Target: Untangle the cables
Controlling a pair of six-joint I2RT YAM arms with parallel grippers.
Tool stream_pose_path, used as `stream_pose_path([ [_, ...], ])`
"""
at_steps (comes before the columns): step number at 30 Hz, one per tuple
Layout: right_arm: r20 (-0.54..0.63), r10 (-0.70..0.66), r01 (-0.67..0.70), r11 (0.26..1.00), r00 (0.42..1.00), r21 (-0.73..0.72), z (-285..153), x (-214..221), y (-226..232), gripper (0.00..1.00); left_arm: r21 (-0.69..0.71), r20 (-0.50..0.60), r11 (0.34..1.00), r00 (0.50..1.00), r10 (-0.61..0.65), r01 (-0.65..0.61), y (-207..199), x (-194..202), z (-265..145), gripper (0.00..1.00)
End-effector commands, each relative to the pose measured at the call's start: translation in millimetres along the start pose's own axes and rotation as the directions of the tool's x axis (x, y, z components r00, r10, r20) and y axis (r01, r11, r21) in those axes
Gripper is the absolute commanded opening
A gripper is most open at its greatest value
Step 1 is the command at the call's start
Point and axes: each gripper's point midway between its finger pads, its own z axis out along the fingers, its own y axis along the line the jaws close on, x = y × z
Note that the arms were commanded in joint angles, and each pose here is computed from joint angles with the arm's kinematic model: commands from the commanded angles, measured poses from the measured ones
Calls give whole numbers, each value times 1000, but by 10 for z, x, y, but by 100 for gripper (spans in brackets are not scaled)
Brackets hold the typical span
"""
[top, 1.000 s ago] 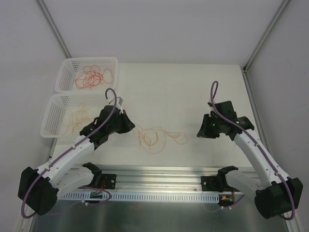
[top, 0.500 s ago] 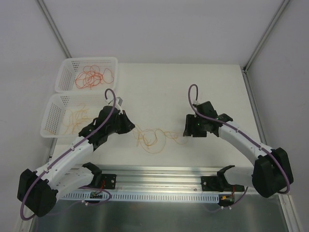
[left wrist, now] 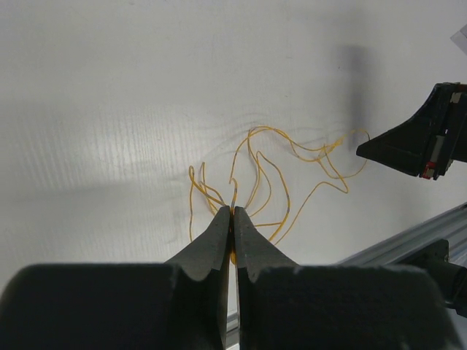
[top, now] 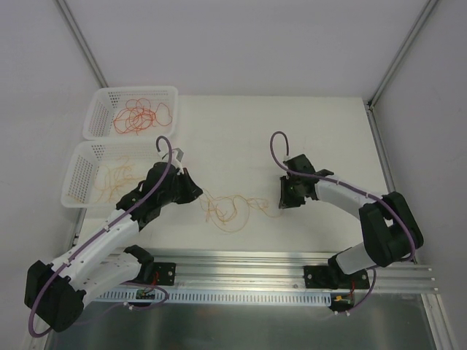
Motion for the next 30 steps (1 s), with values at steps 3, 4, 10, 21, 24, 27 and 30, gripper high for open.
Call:
stream_pose_path([
  [3, 56, -69, 67, 997, 996, 36, -210, -118, -52, 1, -46, 44, 999, 999, 32, -30, 67, -91, -26, 0],
  [4, 77, -79, 75, 996, 994, 53, -398, -174, -67, 1, -83, 65, 996, 997, 35, -29, 141, -126, -22, 0],
  [10, 297, -18, -44, 979, 955, 200, -1581, -632, -500, 1, -242, 75, 970, 997, 22, -3, 509, -96, -35, 0],
  [21, 808, 99, -263, 962, 581, 72, -3969, -1302, -529, 1, -375, 15, 927, 1000, -25, 28, 930, 163, -6, 0],
  [24, 844, 109, -240, 971, 525, 23, -4206, -1412, -427, 1, -398, -5, 917, 999, -35, 30, 1003, 243, 10, 0],
  [27, 871, 108, -216, 976, 480, -2, -4431, -1504, -350, 1, -425, -15, 904, 999, -52, 40, 1082, 299, 29, 0],
  [30, 871, 116, -158, 986, 477, -45, -4489, -1584, -208, 1, -432, -32, 901, 998, -60, 40, 1104, 349, 42, 1],
])
